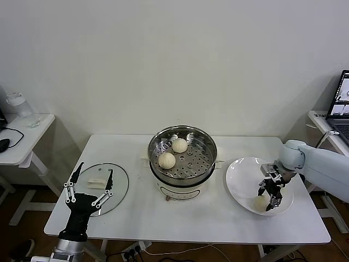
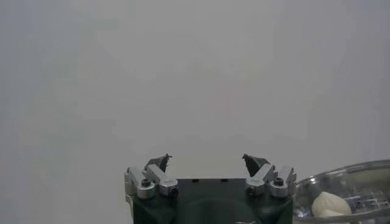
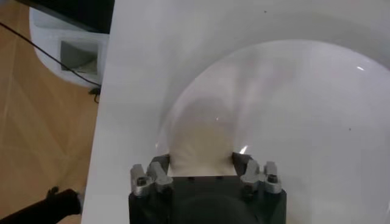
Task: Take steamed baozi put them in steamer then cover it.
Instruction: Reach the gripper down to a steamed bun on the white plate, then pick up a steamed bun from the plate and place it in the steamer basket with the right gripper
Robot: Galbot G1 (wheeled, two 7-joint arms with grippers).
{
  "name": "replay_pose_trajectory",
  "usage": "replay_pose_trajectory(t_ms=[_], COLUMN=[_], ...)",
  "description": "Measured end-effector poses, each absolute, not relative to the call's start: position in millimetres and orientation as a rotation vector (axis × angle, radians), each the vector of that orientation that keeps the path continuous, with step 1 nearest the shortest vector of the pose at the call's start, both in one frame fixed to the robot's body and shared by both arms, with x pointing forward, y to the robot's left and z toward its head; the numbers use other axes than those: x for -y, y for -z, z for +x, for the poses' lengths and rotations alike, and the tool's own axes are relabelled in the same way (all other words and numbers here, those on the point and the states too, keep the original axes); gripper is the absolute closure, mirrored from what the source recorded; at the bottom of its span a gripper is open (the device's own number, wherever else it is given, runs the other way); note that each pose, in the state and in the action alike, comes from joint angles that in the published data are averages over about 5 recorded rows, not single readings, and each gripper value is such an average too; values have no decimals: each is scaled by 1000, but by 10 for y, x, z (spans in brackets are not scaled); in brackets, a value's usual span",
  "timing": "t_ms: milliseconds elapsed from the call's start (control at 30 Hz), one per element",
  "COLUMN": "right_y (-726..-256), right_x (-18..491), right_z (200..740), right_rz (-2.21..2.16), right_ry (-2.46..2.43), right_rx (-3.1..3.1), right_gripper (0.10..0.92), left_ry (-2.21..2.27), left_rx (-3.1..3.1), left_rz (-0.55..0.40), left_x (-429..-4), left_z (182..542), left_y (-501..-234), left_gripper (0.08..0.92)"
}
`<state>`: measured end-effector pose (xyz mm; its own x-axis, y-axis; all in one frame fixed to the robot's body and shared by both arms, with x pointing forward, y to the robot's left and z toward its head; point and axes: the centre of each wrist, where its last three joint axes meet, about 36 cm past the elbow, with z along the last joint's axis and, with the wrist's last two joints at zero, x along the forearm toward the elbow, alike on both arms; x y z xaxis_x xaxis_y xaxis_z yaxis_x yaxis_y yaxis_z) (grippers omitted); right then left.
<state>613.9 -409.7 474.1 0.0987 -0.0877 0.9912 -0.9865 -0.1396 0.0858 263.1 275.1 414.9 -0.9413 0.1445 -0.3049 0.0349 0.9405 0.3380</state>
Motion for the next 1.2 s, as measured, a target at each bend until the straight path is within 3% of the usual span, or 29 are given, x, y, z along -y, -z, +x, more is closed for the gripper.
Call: replay_pose_trajectory(t_ms=[200, 400, 767, 967, 1200], right_y=[-4983, -5635, -7037, -7222, -7057], right_x=[4057, 3839, 2701, 1983, 1364], right_z=[6210, 6450, 6687, 6569, 6425], right_rz=[1435, 1476, 1676, 1819, 1955], right_ry=[-1234, -1365, -1825, -2049, -2246], right_rx=[1148, 1169, 1043, 828, 522], right_gripper=[369, 361, 361, 361, 361], left_ry=[-474, -477, -469, -467, -465], left_rx=[-2761, -2756, -2749, -2746, -2742], left_rz=[134, 142, 149, 149, 145], left_x=[-2748, -2747, -2730, -2728, -2737], left_z=[2630, 2637, 2638, 2646, 2642], left_y=[-4171, -4184, -4186, -4185, -4184], left_gripper=[177, 177, 177, 177, 177])
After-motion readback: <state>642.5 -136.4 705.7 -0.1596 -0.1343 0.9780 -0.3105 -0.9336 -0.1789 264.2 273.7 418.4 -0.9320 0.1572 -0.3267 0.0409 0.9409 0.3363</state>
